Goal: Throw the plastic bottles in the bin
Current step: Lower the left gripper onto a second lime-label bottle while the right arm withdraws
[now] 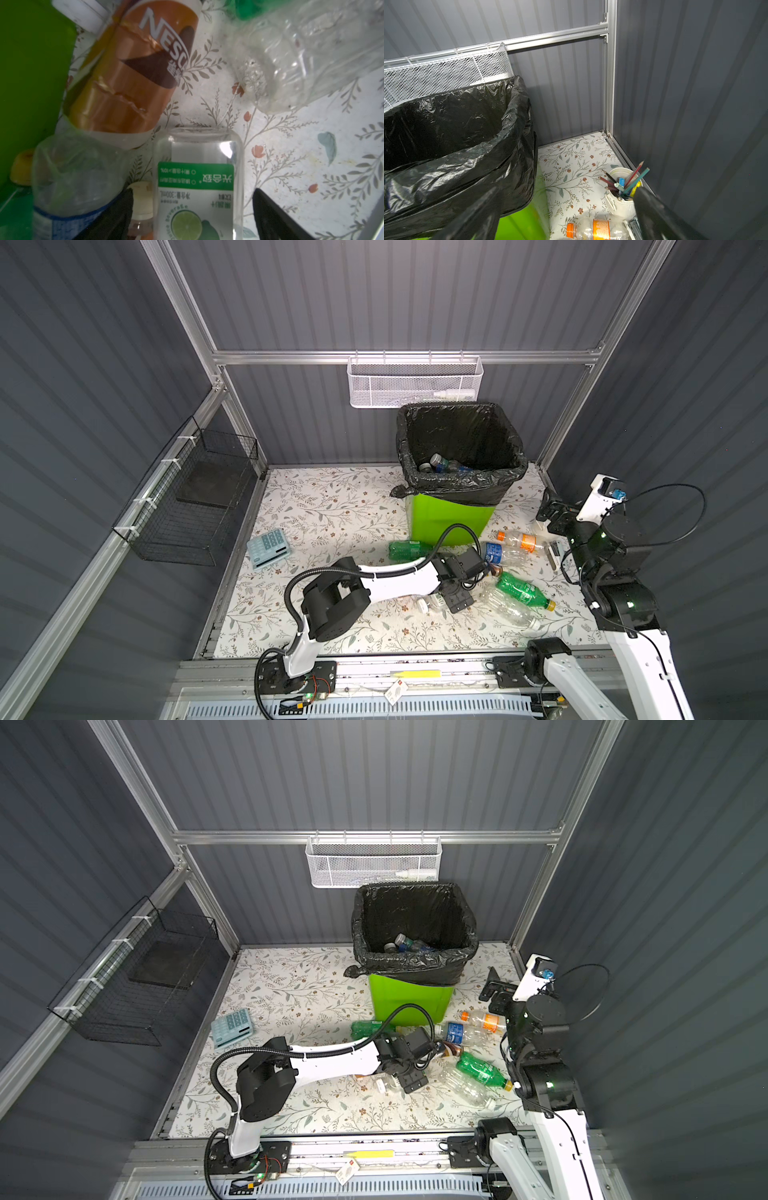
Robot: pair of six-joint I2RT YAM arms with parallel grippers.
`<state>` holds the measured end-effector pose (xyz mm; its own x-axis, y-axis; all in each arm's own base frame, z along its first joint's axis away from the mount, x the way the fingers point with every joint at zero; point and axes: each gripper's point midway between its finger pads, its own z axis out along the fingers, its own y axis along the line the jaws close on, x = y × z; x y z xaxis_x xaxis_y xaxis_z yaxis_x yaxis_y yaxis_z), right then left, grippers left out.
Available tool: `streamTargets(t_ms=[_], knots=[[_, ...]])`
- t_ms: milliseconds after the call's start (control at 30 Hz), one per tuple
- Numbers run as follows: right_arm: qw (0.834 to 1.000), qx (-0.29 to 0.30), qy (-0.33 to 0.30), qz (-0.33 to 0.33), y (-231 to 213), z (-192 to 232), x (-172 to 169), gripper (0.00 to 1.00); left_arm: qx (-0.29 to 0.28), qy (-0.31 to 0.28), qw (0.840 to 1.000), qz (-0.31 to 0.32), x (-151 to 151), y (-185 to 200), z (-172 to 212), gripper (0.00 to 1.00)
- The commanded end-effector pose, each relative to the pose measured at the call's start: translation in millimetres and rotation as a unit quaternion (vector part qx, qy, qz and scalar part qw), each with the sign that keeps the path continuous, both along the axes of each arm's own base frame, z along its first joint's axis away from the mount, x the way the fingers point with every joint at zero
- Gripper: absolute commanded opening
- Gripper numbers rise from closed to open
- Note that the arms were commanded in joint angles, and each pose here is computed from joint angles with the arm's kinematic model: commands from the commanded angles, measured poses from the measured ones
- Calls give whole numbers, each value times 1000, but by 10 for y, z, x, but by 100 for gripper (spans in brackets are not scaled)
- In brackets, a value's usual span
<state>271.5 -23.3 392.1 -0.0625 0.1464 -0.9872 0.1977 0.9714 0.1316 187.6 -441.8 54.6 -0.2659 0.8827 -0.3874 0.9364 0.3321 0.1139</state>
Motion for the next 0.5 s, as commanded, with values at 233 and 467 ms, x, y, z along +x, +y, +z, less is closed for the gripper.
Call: streamTargets(t_ms=[233,467], knots=[[1000,15,2,2,-23,-48,-6,99,21,32,999,-11,-97,25,-96,74],[1000,23,1,2,-42,-56,-5,99,-32,-1,999,-14,-31,-63,245,67]])
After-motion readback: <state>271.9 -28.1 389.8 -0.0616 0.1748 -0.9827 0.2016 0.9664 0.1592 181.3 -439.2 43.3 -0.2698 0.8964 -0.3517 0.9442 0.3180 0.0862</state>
